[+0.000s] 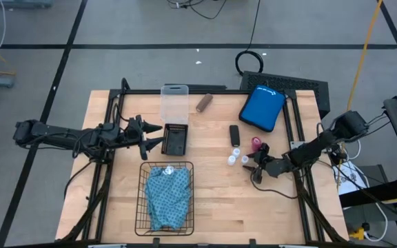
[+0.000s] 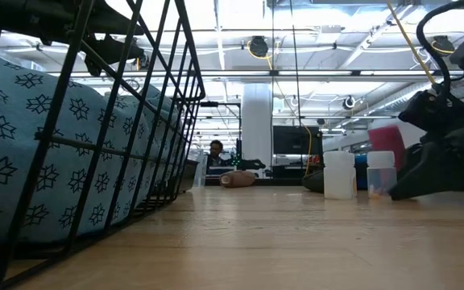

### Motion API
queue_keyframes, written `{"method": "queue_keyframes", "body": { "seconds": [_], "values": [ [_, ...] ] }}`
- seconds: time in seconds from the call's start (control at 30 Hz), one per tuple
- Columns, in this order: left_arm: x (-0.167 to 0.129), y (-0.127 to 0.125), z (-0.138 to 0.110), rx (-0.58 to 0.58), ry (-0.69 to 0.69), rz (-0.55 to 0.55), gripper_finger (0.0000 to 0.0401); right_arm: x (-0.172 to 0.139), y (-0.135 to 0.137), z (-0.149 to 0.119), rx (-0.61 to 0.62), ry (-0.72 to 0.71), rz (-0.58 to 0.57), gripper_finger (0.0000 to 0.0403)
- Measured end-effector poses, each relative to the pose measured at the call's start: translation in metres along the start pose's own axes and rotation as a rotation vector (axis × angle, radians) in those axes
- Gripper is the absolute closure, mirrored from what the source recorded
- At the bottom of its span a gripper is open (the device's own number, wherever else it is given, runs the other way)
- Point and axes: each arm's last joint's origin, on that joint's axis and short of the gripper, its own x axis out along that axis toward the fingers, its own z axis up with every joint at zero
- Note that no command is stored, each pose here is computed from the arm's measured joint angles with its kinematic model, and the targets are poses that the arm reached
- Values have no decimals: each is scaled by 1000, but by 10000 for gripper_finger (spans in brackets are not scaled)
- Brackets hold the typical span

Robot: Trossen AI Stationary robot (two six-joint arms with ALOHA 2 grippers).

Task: Pick & place medical supplies in basket/bin
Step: Put the bottom right white pill bottle into the black bin

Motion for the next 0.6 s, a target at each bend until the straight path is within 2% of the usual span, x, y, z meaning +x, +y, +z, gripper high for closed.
{"method": "queue_keyframes", "body": {
  "seconds": [0.17,0.43,0.6],
  "values": [
    [0,0,0,1,1,0,148,2,3,4,-2,-36,35,161],
    [0,0,0,8,0,0,148,8,0,3,17,-33,5,162],
    [0,0,0,8,1,0,148,9,1,4,-13,-46,15,186]
  ]
}}
